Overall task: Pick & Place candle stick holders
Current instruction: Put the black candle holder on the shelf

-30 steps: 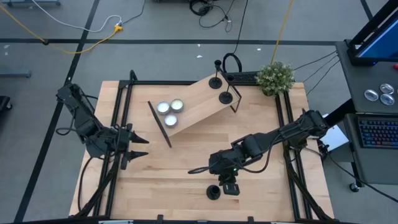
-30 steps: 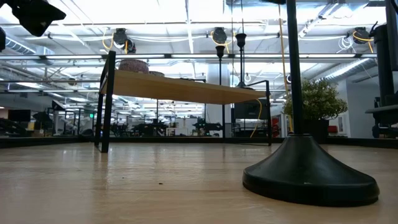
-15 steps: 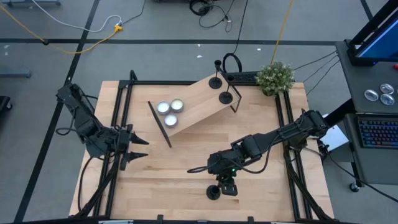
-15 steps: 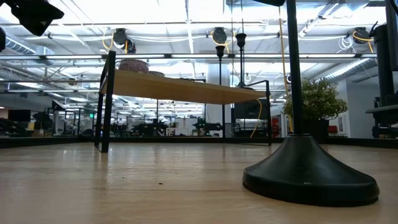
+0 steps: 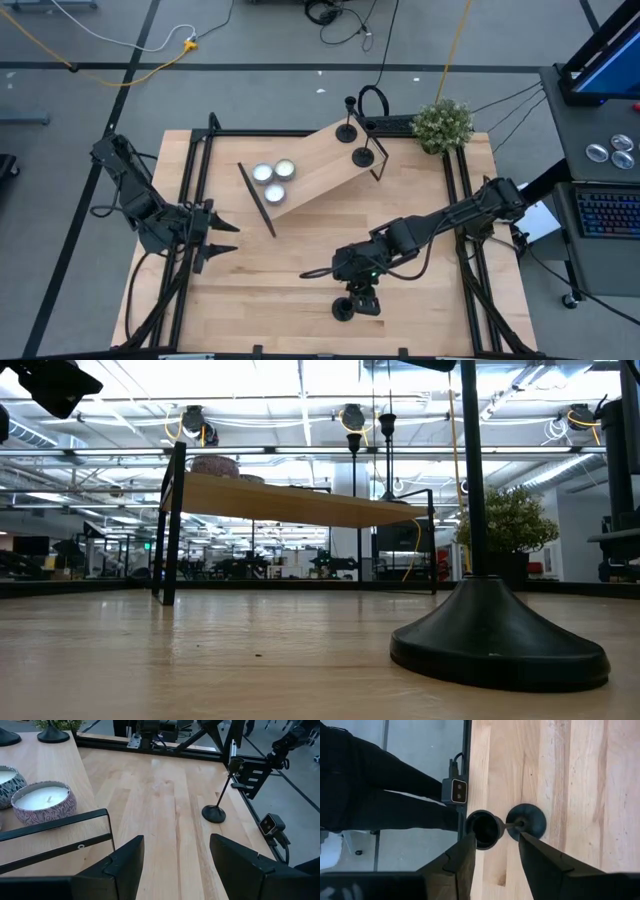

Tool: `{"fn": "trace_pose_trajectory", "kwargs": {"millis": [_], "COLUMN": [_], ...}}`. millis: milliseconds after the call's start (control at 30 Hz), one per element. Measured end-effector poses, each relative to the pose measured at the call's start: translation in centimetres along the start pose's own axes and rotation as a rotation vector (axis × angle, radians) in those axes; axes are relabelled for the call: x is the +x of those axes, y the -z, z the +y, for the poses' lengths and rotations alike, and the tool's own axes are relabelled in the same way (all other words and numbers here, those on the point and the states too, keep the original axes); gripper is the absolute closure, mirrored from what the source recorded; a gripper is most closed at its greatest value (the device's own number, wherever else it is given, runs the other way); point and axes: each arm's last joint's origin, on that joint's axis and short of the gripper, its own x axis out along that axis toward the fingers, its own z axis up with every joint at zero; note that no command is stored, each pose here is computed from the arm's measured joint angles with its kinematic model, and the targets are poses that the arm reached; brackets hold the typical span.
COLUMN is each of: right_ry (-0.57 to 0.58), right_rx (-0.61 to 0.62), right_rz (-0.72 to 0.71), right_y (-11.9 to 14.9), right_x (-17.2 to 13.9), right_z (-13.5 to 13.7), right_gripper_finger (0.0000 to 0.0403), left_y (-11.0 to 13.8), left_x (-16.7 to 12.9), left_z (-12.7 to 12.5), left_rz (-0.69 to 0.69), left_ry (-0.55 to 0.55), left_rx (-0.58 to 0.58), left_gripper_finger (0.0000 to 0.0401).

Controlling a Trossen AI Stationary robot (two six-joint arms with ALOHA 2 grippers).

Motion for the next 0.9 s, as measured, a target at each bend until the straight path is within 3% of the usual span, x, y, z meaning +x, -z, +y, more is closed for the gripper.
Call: {"fn": "trace_pose_trajectory", "kwargs": {"millis": [633,900], "right_ry": [0.011,0.037], "right_rx": [0.049,0.058], "right_rz": [0.067,0.059], "right_y": [-0.1,-0.1], "right_x": [2.8,2.7], "right_z": [-0.8,-1.0], "right_gripper_finger": [0.0258,0.0313], "left_y": [0.1,0.1], "left_x": [0.0,0.0], "left_z": [0.0,0.0], "left_rz": [0.011,0.010], "left_ry": [0.005,0.006], "left_rx": [-0.005,-0.010], "left_gripper_finger": [0.0169,0.0169]}}
